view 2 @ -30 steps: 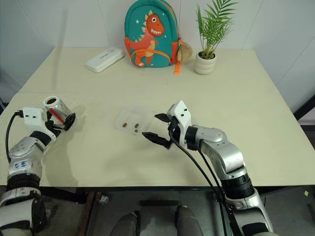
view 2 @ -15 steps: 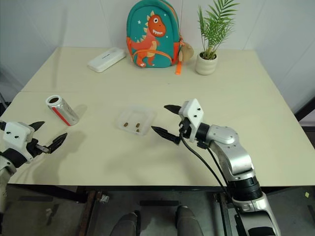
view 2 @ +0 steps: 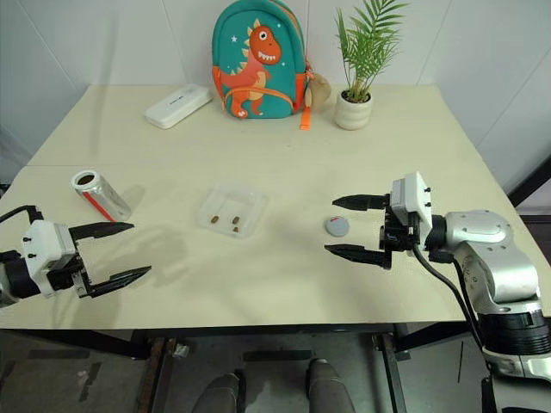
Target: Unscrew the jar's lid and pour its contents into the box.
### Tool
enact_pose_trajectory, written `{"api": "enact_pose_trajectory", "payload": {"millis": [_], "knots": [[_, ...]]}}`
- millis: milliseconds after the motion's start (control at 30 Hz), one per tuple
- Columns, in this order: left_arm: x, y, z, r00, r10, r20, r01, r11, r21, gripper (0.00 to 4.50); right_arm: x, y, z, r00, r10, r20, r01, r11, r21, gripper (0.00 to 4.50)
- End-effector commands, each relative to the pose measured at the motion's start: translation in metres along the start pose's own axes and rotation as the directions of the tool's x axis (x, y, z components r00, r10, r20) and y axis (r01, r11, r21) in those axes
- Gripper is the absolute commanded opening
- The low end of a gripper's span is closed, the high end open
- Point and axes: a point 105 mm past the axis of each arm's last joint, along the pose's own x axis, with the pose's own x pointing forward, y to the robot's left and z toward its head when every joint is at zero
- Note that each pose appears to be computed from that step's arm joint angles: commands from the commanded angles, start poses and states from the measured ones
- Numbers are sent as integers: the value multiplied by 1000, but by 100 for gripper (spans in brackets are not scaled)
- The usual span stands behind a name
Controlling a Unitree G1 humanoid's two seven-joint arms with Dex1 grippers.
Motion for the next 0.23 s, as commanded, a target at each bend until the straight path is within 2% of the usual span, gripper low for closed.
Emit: {"api": "enact_pose_trajectory", "payload": {"millis": [33, 133, 233], "knots": [[0, 5, 5, 1000, 15, 27, -15, 1000, 11, 447, -8, 0, 13, 999, -45, 10, 46, 996, -74, 450], [-1, 1, -1, 1000, 11, 19, -11, 1000, -13, 447, -9, 2, 3, 995, -99, -9, 98, 990, -104, 450], [-3, -3, -4, 1000, 13, 4, -13, 999, -35, 447, -7, -5, 5, 988, -156, 18, 157, 979, -128, 450]]}}
